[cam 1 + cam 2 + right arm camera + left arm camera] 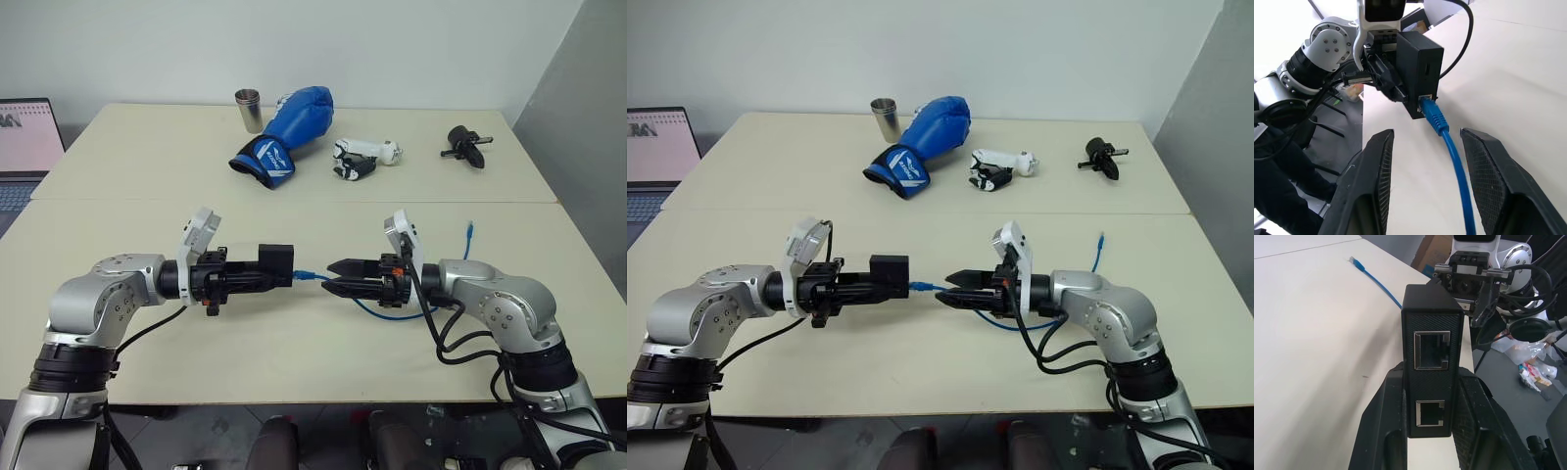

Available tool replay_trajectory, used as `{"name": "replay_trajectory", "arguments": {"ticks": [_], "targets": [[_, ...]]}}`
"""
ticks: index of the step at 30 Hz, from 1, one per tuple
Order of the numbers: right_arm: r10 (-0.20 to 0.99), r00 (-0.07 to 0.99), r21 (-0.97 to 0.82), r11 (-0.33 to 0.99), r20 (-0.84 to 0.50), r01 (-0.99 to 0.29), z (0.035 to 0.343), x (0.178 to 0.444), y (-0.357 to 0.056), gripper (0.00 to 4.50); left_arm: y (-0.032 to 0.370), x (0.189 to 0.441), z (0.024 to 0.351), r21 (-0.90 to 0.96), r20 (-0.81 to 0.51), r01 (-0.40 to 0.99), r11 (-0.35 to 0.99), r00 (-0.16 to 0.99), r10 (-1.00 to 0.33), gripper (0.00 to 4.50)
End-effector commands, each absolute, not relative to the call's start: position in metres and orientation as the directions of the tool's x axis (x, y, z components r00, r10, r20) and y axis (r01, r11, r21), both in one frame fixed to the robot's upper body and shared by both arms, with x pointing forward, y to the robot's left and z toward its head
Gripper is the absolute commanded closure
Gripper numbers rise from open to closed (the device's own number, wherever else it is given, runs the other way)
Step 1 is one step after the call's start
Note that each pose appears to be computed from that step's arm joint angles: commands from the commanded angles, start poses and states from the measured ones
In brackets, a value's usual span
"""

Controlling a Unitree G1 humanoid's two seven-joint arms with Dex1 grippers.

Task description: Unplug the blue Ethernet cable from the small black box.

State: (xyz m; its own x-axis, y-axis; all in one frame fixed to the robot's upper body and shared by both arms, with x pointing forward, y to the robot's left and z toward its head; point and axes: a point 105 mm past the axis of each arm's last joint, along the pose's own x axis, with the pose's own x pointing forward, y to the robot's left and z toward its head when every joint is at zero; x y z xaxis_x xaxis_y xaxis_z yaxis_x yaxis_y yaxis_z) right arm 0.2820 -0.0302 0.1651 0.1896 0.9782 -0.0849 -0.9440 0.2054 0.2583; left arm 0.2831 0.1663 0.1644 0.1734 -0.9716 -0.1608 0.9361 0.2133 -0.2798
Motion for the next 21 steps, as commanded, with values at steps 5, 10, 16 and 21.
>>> {"name": "replay_trajectory", "arguments": {"ticks": [5,10,16,21], "targets": [[0.986,0.155,0.21,0.164,-0.06,-0.964,0.171,0.28,-0.014,2.21,0.158,0.28,0.174,-0.25,-0.149,0.955,0.161,0.127,-0.981,3.71],[0.987,0.142,0.216,0.154,-0.068,-0.964,0.167,0.281,-0.004,2.21,0.155,0.28,0.173,-0.252,-0.146,0.956,0.152,0.117,-0.982,3.71],[0.989,0.132,0.229,0.143,-0.061,-0.963,0.166,0.283,0.003,2.21,0.154,0.28,0.173,-0.254,-0.143,0.956,0.15,0.116,-0.983,3.71],[0.992,0.12,0.25,0.128,-0.048,-0.96,0.167,0.281,0.004,2.21,0.154,0.279,0.172,-0.254,-0.142,0.955,0.151,0.118,-0.983,3.71]]}}
